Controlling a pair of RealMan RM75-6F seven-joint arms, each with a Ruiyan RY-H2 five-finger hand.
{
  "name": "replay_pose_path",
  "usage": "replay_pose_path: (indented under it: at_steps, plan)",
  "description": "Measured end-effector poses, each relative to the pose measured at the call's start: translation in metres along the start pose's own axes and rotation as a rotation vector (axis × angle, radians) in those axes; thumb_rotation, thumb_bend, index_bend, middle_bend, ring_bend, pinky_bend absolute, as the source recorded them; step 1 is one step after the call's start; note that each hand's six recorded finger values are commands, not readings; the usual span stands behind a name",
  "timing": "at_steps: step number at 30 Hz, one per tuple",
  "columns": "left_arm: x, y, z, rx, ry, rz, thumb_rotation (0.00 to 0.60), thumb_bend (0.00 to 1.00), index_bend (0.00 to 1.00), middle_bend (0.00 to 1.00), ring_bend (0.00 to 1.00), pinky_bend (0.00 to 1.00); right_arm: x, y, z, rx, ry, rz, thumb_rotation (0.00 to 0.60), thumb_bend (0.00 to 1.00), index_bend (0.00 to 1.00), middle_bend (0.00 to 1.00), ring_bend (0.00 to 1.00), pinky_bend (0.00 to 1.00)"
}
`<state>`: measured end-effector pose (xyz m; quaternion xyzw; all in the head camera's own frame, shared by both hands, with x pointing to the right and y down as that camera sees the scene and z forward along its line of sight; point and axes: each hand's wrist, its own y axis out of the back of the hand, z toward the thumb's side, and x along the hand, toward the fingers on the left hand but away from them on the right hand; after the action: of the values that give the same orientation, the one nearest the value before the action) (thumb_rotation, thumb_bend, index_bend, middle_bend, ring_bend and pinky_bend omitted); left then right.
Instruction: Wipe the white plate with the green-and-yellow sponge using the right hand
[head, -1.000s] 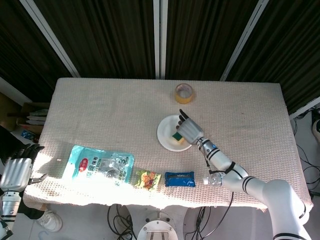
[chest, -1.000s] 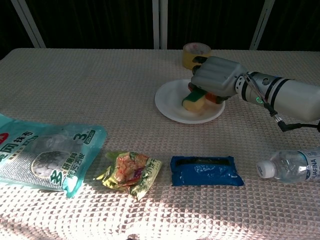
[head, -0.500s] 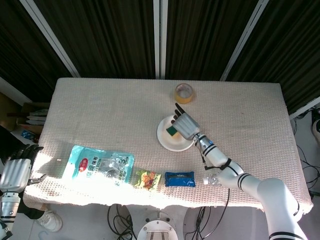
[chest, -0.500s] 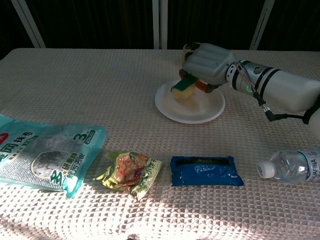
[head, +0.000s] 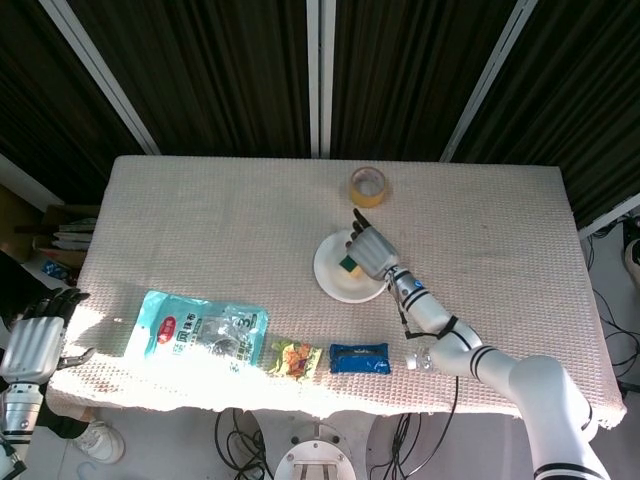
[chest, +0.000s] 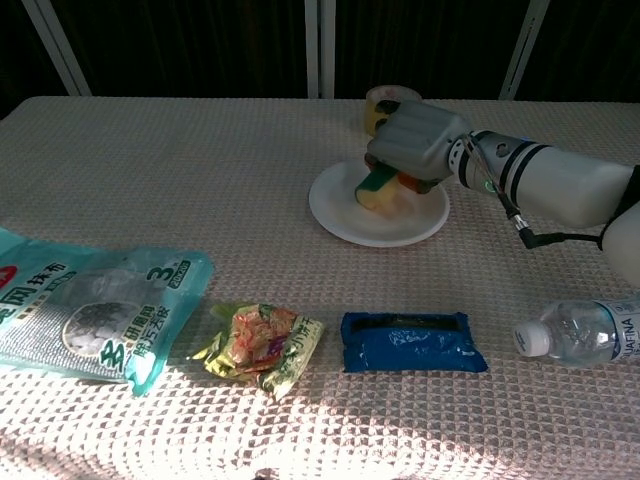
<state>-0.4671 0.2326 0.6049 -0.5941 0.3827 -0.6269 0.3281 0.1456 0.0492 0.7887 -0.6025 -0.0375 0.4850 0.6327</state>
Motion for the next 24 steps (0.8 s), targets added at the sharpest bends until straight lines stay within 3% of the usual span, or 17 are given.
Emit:
replay_pose_path:
  at_steps: [7, 15, 19, 24]
  plan:
    - [-0.001, 0.002, -0.001, 0.003, 0.0, 0.008, 0.6, 0.09, 0.2, 0.15, 0.1, 0.18, -0.024, 0.016, 0.006, -0.044, -0.052, -0.04, 0.6, 0.52, 0.67, 0.41, 0.2, 0.0]
    - [0.001, 0.004, 0.004, -0.002, -0.024, 0.025, 0.6, 0.09, 0.2, 0.15, 0.1, 0.18, 0.005, 0.018, -0.023, -0.158, -0.121, -0.13, 0.6, 0.52, 0.66, 0.41, 0.2, 0.0]
    - [0.003, 0.005, 0.009, -0.005, -0.044, 0.038, 0.6, 0.09, 0.2, 0.15, 0.1, 0.18, 0.037, 0.005, -0.044, -0.216, -0.16, -0.123, 0.6, 0.51, 0.53, 0.38, 0.19, 0.0]
    - [0.002, 0.006, 0.016, -0.01, -0.062, 0.051, 0.6, 0.09, 0.2, 0.15, 0.1, 0.18, 0.087, -0.029, -0.066, -0.293, -0.218, -0.02, 0.6, 0.48, 0.3, 0.29, 0.14, 0.0]
